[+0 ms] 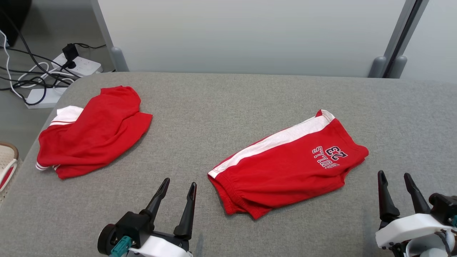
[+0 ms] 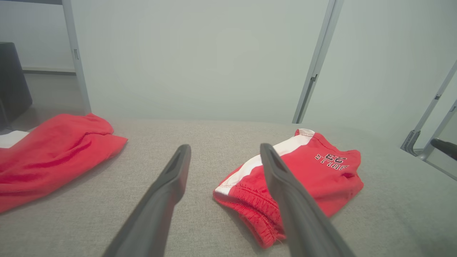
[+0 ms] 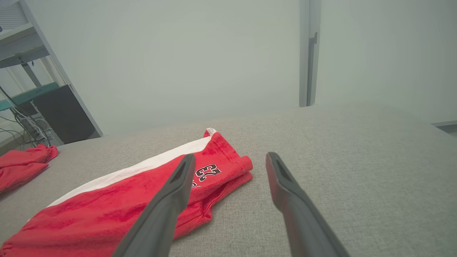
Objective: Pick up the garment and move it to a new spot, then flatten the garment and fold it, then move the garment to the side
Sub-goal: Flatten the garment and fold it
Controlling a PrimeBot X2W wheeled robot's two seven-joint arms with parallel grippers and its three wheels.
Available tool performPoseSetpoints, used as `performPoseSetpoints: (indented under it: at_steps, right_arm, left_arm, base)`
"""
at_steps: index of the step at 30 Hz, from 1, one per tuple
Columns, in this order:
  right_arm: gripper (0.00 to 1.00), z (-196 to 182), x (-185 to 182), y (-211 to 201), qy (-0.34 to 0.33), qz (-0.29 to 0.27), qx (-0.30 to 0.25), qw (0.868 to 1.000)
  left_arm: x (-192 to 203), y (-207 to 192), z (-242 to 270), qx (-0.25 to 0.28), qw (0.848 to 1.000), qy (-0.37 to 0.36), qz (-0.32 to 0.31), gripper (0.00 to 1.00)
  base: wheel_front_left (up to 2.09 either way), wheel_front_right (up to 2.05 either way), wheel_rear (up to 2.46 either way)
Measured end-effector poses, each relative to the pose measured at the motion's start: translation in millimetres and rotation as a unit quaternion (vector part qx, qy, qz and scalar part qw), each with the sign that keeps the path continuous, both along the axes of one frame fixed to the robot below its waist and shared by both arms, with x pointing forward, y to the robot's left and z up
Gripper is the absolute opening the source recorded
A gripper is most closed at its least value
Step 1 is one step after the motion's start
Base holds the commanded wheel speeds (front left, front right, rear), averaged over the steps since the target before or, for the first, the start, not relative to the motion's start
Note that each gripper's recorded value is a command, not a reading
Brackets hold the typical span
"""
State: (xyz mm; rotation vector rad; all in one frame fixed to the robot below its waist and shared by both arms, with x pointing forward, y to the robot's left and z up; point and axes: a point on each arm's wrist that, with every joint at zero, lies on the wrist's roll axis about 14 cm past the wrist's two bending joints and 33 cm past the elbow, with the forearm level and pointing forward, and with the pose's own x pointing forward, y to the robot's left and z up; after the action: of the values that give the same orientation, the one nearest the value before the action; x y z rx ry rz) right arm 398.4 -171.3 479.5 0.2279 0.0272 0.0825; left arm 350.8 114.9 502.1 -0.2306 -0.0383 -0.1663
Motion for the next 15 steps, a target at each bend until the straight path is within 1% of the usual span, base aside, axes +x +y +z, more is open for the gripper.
performPoseSetpoints:
  at_steps: [2, 4, 6, 11, 15]
  right_arm:
    - [1.00, -5, 0, 0, 0.008, -0.003, 0.009, 1.000]
    - [1.00, -25, 2, 0, 0.043, -0.009, 0.034, 0.998]
    - [1.00, -31, 5, 0, 0.053, -0.012, 0.045, 0.998]
    - [1.00, -35, 41, 9, 0.094, -0.011, 0.106, 0.990]
    - [1.00, -42, 67, 11, 0.129, -0.005, 0.119, 0.985]
  left_arm:
    - [0, 0, -1, 0.002, 1.000, 0.000, 0.000, 1.00]
    - [1, 0, -5, 0.006, 1.000, 0.006, -0.003, 1.00]
    - [1, -1, -7, 0.006, 1.000, 0.009, -0.005, 1.00]
    - [4, -6, -15, 0.012, 1.000, 0.020, -0.015, 1.00]
    - [12, -9, -13, 0.015, 0.999, 0.018, -0.022, 1.00]
  base:
    - [0.00, 0.00, 0.00]
    - [0.00, 0.00, 0.00]
    - [0.00, 0.00, 0.00]
    - [0.00, 0.00, 0.00]
    - [0.00, 0.00, 0.00]
